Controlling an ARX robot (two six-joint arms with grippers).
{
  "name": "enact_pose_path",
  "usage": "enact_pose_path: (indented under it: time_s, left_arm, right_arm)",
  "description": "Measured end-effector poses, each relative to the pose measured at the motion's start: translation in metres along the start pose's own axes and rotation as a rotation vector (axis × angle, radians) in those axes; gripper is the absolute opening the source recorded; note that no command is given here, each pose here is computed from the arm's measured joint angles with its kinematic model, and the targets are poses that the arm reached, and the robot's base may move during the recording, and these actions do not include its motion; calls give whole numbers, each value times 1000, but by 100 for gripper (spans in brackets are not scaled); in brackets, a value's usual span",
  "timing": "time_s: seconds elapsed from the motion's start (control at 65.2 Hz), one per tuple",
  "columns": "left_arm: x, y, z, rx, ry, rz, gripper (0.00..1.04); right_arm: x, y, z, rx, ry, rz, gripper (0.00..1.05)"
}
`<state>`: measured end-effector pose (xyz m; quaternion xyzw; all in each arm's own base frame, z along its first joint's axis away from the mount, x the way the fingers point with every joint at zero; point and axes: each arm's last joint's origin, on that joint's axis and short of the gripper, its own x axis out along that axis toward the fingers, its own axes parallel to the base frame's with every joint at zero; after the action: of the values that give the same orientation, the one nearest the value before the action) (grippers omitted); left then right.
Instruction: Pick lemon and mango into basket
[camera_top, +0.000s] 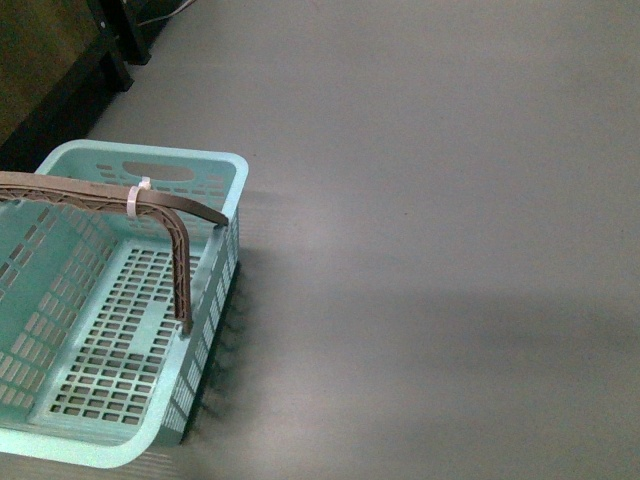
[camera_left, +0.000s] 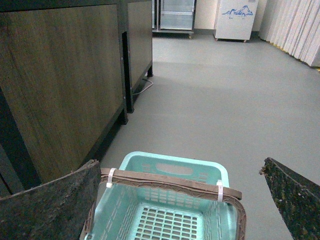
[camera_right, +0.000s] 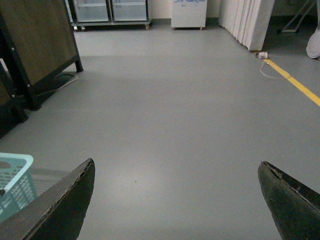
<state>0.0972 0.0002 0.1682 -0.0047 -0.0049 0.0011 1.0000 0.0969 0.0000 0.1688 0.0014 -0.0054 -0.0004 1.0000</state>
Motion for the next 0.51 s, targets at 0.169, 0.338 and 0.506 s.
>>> enact_pose_path:
  time_s: [0.169,0.338,0.506]
  left_arm:
    - [0,0,0,0,0,0,98]
    - [0,0,0,0,0,0,98]
    - [1,1,0,-134,220,38,98]
  right_arm:
    - [0,0,0,0,0,0,96]
    - [0,0,0,0,0,0,96]
    - [0,0,0,0,0,0,96]
